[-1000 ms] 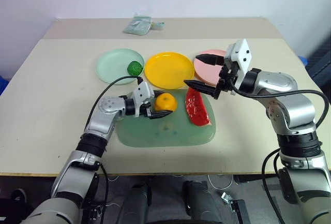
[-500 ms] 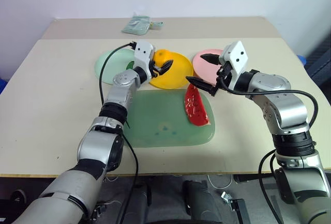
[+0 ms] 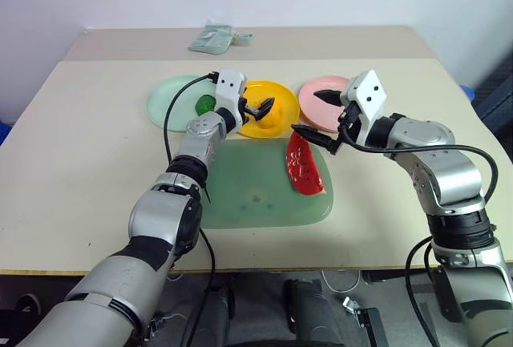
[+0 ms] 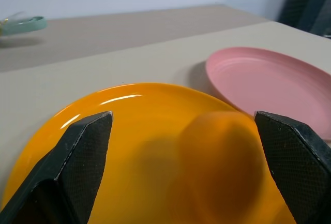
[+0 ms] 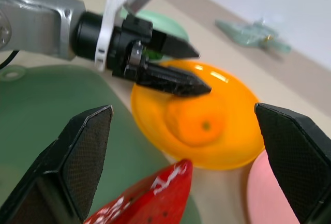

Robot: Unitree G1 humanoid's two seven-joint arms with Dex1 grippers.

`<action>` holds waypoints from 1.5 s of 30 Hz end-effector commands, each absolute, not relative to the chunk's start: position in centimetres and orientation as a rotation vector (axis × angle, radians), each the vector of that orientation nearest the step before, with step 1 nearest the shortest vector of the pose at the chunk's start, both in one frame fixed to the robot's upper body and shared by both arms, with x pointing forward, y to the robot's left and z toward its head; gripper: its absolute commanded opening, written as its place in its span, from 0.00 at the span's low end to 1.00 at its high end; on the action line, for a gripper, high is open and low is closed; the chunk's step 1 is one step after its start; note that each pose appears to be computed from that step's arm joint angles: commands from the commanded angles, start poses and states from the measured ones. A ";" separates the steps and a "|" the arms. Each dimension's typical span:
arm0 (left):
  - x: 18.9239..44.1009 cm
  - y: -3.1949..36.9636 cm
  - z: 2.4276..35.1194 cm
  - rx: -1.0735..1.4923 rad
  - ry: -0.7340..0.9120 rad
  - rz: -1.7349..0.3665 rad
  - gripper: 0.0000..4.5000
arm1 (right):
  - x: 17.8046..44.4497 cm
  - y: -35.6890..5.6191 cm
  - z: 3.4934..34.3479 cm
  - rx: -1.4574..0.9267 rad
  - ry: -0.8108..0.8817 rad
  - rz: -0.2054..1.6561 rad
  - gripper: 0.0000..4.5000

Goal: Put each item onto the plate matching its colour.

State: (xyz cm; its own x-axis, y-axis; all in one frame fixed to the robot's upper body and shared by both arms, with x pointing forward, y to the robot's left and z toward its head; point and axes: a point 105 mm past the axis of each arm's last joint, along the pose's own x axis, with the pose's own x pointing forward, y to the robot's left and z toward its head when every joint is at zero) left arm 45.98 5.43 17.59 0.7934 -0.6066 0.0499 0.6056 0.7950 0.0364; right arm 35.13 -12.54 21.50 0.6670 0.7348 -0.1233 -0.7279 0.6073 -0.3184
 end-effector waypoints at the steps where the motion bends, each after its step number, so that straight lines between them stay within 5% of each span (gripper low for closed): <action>1: 45.4 6.4 22.5 0.035 -0.242 -0.738 1.00 | 34.4 -12.6 22.8 -0.306 0.006 0.859 1.00; 9: 37.2 12.0 23.4 0.164 -0.321 -1.148 1.00 | 34.0 -12.1 23.9 -0.254 0.130 0.745 1.00; 21: 30.2 16.9 21.1 0.248 -0.117 -1.302 1.00 | 33.6 -10.8 22.6 -0.262 0.362 0.512 1.00; 26: 28.8 17.0 21.1 0.294 -0.087 -1.338 1.00 | 33.4 -11.8 19.7 -0.260 0.472 0.492 1.00; 31: 28.8 16.8 21.2 0.305 -0.095 -1.328 1.00 | 34.0 -11.1 20.6 -0.127 0.450 0.508 1.00; 45: 29.1 16.3 21.1 0.283 -0.121 -1.295 1.00 | 32.7 -10.1 17.3 -0.152 0.640 0.584 1.00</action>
